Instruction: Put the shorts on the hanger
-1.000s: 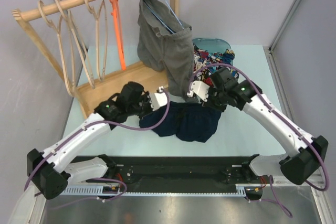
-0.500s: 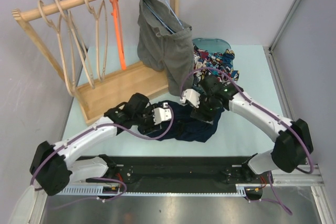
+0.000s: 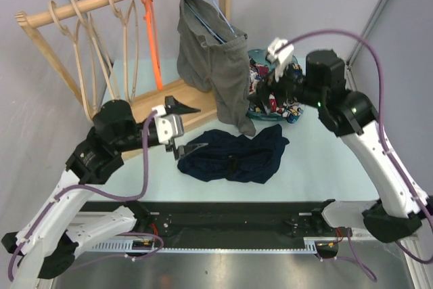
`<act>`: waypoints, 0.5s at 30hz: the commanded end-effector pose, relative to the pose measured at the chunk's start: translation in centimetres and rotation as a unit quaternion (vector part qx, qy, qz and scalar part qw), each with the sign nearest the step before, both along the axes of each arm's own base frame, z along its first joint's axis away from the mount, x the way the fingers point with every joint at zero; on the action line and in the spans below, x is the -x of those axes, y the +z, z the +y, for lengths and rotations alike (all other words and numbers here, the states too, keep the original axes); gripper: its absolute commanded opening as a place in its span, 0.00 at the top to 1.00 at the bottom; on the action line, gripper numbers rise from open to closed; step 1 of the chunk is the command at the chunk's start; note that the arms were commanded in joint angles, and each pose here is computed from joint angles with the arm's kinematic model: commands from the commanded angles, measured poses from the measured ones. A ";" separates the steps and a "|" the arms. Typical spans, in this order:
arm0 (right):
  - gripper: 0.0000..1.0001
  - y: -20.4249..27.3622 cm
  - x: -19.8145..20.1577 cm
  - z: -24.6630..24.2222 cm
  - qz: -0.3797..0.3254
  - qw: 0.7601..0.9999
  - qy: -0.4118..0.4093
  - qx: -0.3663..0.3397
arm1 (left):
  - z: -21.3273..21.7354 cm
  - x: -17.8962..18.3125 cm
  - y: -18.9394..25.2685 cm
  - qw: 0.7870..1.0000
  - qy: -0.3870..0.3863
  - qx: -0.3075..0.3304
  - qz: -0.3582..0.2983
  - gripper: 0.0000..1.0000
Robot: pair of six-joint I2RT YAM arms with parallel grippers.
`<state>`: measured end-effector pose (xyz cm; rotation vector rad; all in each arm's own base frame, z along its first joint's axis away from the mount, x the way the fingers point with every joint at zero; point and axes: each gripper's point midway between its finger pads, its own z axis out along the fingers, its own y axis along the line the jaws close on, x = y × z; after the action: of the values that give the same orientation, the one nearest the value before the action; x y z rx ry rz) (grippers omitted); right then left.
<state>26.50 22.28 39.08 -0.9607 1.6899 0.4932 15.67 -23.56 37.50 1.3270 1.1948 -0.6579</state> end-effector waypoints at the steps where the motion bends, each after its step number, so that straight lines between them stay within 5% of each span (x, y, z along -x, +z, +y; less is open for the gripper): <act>1: 0.21 5.0 -4.5 3.7 0.010 0.993 -0.024 -0.112 | -0.8 -0.5 8.5 0.993 0.017 0.117 -0.008 0.11; 7: 0.20 9.8 -9.2 9.0 0.025 0.977 -0.034 -0.210 | 3.5 -3.9 16.1 0.958 0.159 0.233 -0.041 0.10; 11: 0.20 11.8 -9.3 14.5 0.008 0.971 -0.015 -0.240 | 8.7 -6.4 19.0 0.918 0.262 0.296 -0.042 0.09; 15: 0.13 14.7 -8.0 18.3 -0.031 0.960 0.008 -0.278 | 11.4 -5.4 21.4 0.898 0.282 0.330 -0.072 0.09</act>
<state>37.04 37.72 47.15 -0.6506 1.5739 0.7982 23.00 -15.21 54.07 0.5745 1.1404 -0.4507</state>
